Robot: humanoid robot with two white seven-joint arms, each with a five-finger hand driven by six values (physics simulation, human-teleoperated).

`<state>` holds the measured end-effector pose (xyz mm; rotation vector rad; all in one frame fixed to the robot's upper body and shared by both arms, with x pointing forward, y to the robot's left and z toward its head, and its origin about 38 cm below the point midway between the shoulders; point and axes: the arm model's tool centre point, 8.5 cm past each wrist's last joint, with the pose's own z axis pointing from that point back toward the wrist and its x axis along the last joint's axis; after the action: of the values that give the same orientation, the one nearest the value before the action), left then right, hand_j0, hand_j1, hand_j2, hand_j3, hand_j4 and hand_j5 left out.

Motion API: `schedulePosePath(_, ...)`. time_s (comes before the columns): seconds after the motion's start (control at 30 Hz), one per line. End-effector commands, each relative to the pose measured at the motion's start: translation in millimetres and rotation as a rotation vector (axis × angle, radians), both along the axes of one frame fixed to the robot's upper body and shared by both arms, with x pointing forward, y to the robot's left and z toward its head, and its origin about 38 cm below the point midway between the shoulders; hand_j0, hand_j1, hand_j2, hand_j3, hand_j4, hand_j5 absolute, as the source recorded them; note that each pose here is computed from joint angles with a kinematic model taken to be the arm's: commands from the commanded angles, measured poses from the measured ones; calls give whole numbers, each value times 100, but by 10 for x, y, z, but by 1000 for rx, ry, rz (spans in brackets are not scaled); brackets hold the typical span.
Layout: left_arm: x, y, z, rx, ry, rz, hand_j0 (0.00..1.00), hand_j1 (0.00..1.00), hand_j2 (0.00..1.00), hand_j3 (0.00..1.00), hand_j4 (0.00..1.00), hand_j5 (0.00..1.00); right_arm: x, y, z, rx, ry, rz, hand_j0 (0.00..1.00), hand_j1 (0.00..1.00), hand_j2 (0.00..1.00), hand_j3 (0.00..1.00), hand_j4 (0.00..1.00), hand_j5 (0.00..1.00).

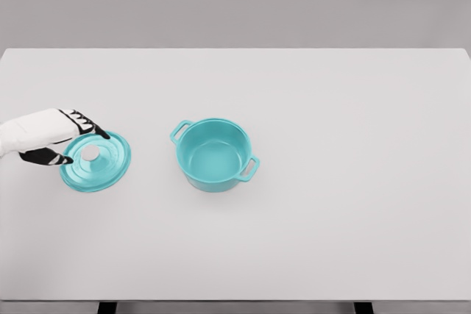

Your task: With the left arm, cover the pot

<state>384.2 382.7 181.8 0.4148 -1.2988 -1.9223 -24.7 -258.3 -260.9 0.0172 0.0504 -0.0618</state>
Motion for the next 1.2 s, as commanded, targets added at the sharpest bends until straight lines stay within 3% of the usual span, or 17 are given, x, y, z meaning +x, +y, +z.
schedulePosePath(0.0,16,-65,-65,-22,4,0,80,80,80,80,80,80,-2,1,0,0,1,0,100,100,100,100,100,100)
schedulePosePath(0.47,49,23,-294,-10,45,50,78,78,78,78,78,78,-2,1,0,0,1,0,100,100,100,100,100,100)
schedulePosePath(0.67,51,3,-305,-16,45,48,70,70,70,70,70,70,-2,1,0,0,1,0,100,100,100,100,100,100)
schedulePosePath(1.17,50,-29,-333,-20,48,45,70,70,70,70,70,70,-2,1,0,0,1,0,100,100,100,100,100,100)
